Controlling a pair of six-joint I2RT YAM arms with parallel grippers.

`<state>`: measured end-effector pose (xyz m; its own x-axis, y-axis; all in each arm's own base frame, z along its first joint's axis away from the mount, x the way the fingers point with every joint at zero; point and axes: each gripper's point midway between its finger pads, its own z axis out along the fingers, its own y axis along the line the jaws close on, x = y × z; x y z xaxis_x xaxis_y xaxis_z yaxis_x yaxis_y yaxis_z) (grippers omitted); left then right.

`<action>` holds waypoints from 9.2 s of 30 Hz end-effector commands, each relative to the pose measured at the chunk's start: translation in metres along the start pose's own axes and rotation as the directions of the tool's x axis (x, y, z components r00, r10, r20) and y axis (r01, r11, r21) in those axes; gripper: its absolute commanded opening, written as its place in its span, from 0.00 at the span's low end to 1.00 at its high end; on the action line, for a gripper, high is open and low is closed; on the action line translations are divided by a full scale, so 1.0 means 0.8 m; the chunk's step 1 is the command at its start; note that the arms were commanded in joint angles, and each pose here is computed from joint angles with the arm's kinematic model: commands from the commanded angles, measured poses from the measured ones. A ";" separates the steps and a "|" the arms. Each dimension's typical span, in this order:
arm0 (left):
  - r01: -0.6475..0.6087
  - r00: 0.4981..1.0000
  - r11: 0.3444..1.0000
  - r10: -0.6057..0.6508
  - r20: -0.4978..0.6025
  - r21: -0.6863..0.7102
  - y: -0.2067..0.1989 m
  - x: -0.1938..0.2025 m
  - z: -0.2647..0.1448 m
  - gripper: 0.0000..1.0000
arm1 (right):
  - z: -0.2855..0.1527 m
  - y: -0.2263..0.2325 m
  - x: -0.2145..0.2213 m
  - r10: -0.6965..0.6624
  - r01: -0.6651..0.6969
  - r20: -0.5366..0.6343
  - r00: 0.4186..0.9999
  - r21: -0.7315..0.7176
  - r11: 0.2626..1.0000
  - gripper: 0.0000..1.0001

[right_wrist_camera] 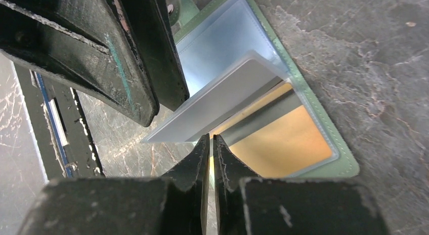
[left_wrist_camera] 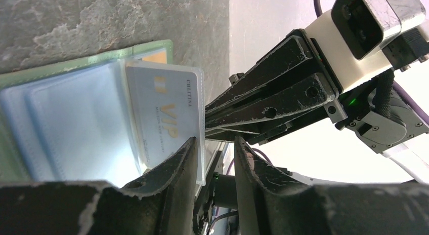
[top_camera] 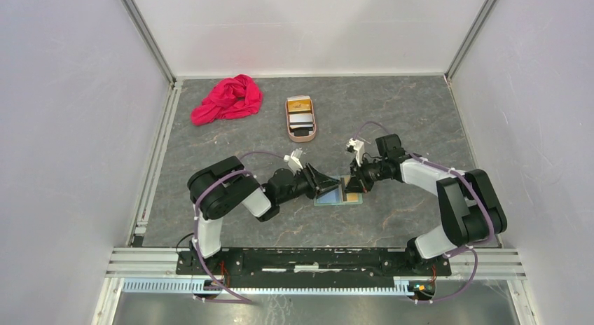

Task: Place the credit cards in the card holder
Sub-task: Open the card holder at the center of the board, then move the storage box to the center of the board, then pick up the credit card from the storage box.

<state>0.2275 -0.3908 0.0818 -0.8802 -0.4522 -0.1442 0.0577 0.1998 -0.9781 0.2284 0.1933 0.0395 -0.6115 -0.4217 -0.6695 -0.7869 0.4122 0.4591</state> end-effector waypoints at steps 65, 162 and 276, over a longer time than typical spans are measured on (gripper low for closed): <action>-0.649 0.652 0.628 0.750 0.111 -0.428 -0.124 -0.294 -0.091 1.00 | -0.113 0.017 -0.232 -0.609 0.585 0.283 0.741 0.174 0.792 0.55; -0.474 0.790 0.859 0.511 0.337 -0.192 -0.089 -0.312 -0.142 1.00 | 0.075 -0.212 -0.270 -0.145 0.129 -0.015 0.989 0.558 0.820 0.11; -0.910 0.079 -0.285 0.594 -0.801 -0.301 0.032 -0.312 0.033 0.67 | -0.075 -0.016 -0.114 -0.251 0.264 0.209 0.945 -0.038 0.964 0.66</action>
<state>0.4491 -0.2951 0.0667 -0.4415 0.7765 -0.4497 0.6660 0.6194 0.4157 0.2808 0.1761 0.1145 -0.4104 -0.3522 -0.8412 -0.9038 0.2800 0.3237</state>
